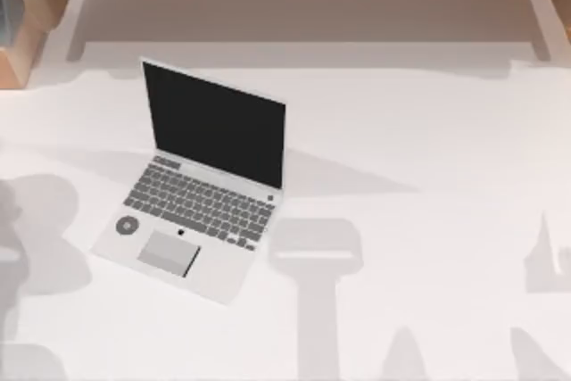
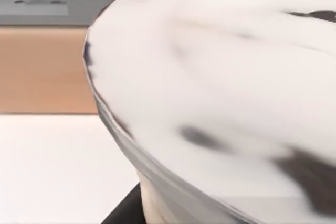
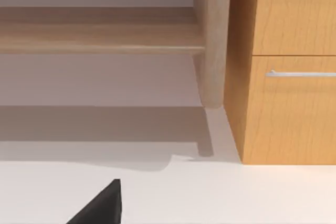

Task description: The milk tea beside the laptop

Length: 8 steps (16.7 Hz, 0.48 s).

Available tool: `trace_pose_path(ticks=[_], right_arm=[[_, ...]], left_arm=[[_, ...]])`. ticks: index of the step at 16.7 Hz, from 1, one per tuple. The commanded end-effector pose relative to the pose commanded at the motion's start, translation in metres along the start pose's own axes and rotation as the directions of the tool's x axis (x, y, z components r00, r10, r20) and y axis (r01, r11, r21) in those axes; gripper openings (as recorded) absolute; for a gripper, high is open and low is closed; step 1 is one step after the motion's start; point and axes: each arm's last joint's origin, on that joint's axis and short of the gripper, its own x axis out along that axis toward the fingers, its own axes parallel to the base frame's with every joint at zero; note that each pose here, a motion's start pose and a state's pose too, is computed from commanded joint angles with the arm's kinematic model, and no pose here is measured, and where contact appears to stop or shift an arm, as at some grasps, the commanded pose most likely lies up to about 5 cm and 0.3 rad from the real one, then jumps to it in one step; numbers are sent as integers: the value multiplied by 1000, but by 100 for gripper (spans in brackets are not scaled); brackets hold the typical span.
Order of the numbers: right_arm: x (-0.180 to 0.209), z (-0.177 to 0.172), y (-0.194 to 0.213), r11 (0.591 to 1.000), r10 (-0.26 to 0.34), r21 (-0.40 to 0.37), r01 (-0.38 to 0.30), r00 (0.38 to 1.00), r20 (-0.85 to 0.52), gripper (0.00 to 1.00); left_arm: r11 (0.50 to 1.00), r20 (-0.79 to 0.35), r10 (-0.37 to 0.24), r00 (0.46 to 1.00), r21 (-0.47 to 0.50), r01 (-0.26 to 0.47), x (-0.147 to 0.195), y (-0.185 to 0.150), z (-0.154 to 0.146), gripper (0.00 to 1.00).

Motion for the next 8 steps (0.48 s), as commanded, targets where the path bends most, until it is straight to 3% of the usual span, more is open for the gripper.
trace_pose_path(ticks=[2, 8], right_arm=[[0, 0, 0, 1000, 0, 0, 0, 1000, 0, 100], [0, 0, 0, 1000, 0, 0, 0, 1000, 0, 100]], left_arm=[[1000, 0, 0, 1000, 0, 0, 0, 0, 0, 0], [1000, 0, 0, 1000, 0, 0, 0, 0, 0, 0]])
